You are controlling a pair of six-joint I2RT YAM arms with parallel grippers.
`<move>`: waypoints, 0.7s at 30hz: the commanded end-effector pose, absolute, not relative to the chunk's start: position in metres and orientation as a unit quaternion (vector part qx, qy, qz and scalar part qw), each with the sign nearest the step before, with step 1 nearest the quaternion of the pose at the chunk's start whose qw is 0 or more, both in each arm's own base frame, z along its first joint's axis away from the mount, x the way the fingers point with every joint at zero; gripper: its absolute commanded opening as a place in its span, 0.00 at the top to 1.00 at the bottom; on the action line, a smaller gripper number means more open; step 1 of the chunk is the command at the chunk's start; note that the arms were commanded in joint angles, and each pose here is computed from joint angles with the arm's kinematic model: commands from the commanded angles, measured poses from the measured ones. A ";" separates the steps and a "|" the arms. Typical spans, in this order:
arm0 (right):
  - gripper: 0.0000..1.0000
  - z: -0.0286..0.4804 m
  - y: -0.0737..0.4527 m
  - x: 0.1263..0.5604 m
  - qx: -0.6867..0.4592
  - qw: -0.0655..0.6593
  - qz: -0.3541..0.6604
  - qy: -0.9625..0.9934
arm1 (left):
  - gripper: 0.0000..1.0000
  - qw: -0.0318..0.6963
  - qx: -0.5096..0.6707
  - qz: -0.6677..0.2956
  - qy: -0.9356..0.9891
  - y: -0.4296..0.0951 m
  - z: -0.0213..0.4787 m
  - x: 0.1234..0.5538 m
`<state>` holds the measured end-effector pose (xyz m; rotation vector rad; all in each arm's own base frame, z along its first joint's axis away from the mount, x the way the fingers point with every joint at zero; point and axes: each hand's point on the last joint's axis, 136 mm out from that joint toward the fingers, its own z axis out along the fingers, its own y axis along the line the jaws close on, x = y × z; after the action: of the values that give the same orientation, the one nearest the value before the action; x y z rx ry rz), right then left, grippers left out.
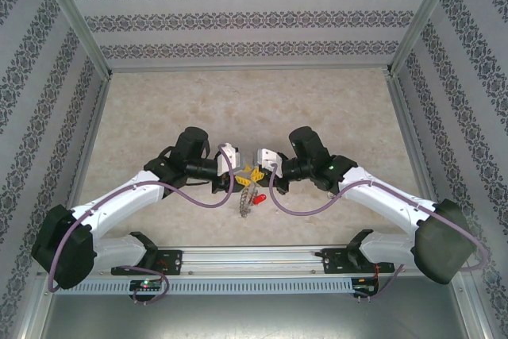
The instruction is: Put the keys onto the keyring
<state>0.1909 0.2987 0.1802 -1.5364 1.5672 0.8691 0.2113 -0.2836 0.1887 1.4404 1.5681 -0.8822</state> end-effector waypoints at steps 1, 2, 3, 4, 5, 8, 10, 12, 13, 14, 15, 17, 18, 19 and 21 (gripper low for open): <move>1.00 0.181 0.303 0.186 -0.606 0.384 0.350 0.602 | 0.62 0.409 0.587 -0.334 0.614 -0.285 0.193 0.212; 1.00 0.181 0.303 0.185 -0.607 0.383 0.350 0.602 | 0.62 0.408 0.588 -0.331 0.614 -0.285 0.192 0.212; 1.00 0.181 0.303 0.186 -0.608 0.383 0.348 0.602 | 0.63 0.408 0.589 -0.329 0.615 -0.285 0.192 0.212; 1.00 0.181 0.303 0.185 -0.609 0.383 0.348 0.601 | 0.64 0.406 0.591 -0.327 0.616 -0.284 0.191 0.212; 1.00 0.181 0.303 0.185 -0.610 0.384 0.347 0.601 | 0.64 0.404 0.593 -0.325 0.616 -0.284 0.190 0.212; 1.00 0.181 0.303 0.185 -0.610 0.384 0.346 0.601 | 0.65 0.398 0.596 -0.325 0.617 -0.284 0.189 0.212; 1.00 0.181 0.303 0.186 -0.609 0.384 0.346 0.601 | 0.65 0.391 0.599 -0.329 0.616 -0.284 0.188 0.210; 1.00 0.181 0.303 0.186 -0.610 0.384 0.346 0.601 | 0.66 0.384 0.602 -0.332 0.616 -0.284 0.186 0.209; 1.00 0.181 0.304 0.185 -0.610 0.384 0.346 0.601 | 0.66 0.382 0.604 -0.333 0.616 -0.284 0.186 0.208; 1.00 0.180 0.303 0.186 -0.609 0.384 0.346 0.602 | 0.66 0.380 0.604 -0.334 0.616 -0.284 0.185 0.208; 1.00 0.180 0.303 0.186 -0.608 0.385 0.345 0.602 | 0.66 0.378 0.605 -0.334 0.617 -0.284 0.184 0.207; 1.00 0.179 0.303 0.186 -0.608 0.385 0.343 0.603 | 0.66 0.376 0.604 -0.331 0.619 -0.283 0.182 0.207; 1.00 0.179 0.303 0.185 -0.608 0.384 0.344 0.603 | 0.66 0.375 0.604 -0.331 0.620 -0.283 0.181 0.208; 1.00 0.179 0.302 0.185 -0.609 0.384 0.344 0.603 | 0.67 0.373 0.605 -0.331 0.621 -0.283 0.180 0.208; 1.00 0.180 0.302 0.185 -0.609 0.385 0.344 0.602 | 0.69 0.369 0.605 -0.332 0.623 -0.283 0.178 0.208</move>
<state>0.1897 0.2987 0.1769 -1.5423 1.5733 0.8616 0.2120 -0.2796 0.1738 1.5113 1.6252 -0.8426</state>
